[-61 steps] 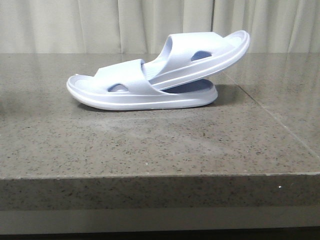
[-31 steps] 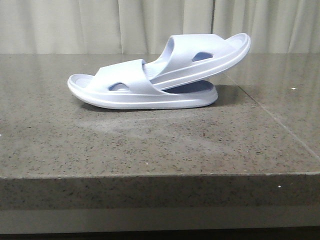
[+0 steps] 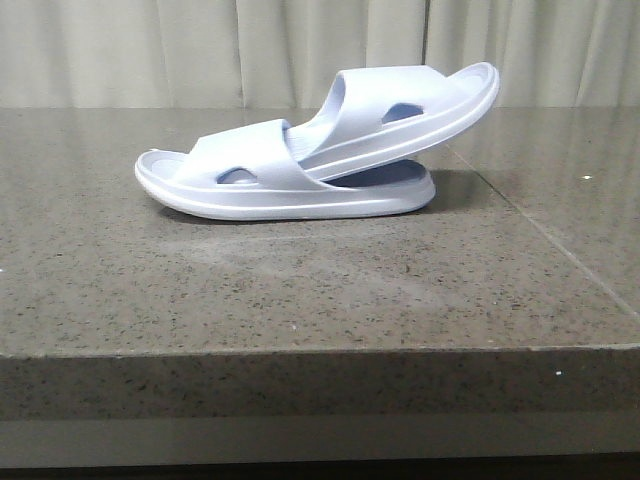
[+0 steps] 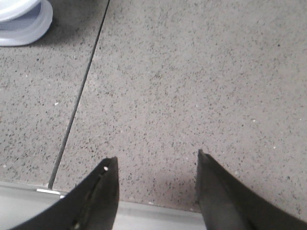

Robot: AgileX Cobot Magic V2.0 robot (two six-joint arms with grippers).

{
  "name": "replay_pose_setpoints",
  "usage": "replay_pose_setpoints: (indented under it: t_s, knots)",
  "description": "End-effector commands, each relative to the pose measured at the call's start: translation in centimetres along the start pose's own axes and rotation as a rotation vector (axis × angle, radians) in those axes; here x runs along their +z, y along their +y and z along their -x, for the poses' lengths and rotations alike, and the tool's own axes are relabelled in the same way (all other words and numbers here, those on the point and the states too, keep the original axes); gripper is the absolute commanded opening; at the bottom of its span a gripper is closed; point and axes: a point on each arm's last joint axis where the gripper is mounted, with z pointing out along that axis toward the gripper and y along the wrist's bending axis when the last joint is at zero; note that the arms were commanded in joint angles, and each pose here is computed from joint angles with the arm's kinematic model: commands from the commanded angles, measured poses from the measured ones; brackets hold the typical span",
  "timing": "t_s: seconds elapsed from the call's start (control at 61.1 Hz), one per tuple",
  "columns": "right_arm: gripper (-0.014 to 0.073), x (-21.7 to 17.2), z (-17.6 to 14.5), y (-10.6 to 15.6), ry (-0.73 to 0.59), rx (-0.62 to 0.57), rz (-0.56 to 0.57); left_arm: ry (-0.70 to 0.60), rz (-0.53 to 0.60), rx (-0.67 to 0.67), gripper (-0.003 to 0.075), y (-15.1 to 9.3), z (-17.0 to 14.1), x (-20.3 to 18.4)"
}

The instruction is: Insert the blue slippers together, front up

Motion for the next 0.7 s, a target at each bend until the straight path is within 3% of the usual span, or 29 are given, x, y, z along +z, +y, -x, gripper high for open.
replay_pose_setpoints:
  t_s: [0.0,0.082,0.164,0.295,0.426,0.491,0.688]
  knots:
    - [0.0393,-0.48,0.95,-0.07,-0.113,-0.005,-0.013,-0.115,-0.038,-0.004,0.0406,-0.37,1.05,-0.16]
    - [0.0374,-0.43,0.85,-0.06,-0.104,-0.005,-0.012,-0.107,-0.038,-0.004,0.0394,-0.38,0.86,-0.04]
    - [0.0283,-0.41,0.82,-0.06,-0.103,-0.005,-0.012,-0.104,-0.038,-0.003,0.0339,-0.39,0.80,0.00]
    - [0.0071,-0.41,0.82,-0.06,-0.103,-0.005,-0.012,-0.104,-0.038,-0.003,0.0169,-0.39,0.80,0.00]
    - [-0.0074,-0.41,0.83,-0.06,-0.104,-0.005,-0.012,-0.104,-0.038,-0.003,0.0041,-0.39,0.80,0.00]
    - [-0.0062,-0.41,0.83,-0.06,-0.104,-0.005,-0.012,-0.104,-0.038,-0.003,-0.0021,-0.39,0.80,0.00]
    - [-0.0067,-0.39,0.57,-0.04,-0.076,-0.004,-0.009,-0.090,-0.042,-0.012,-0.0020,-0.42,0.67,0.02]
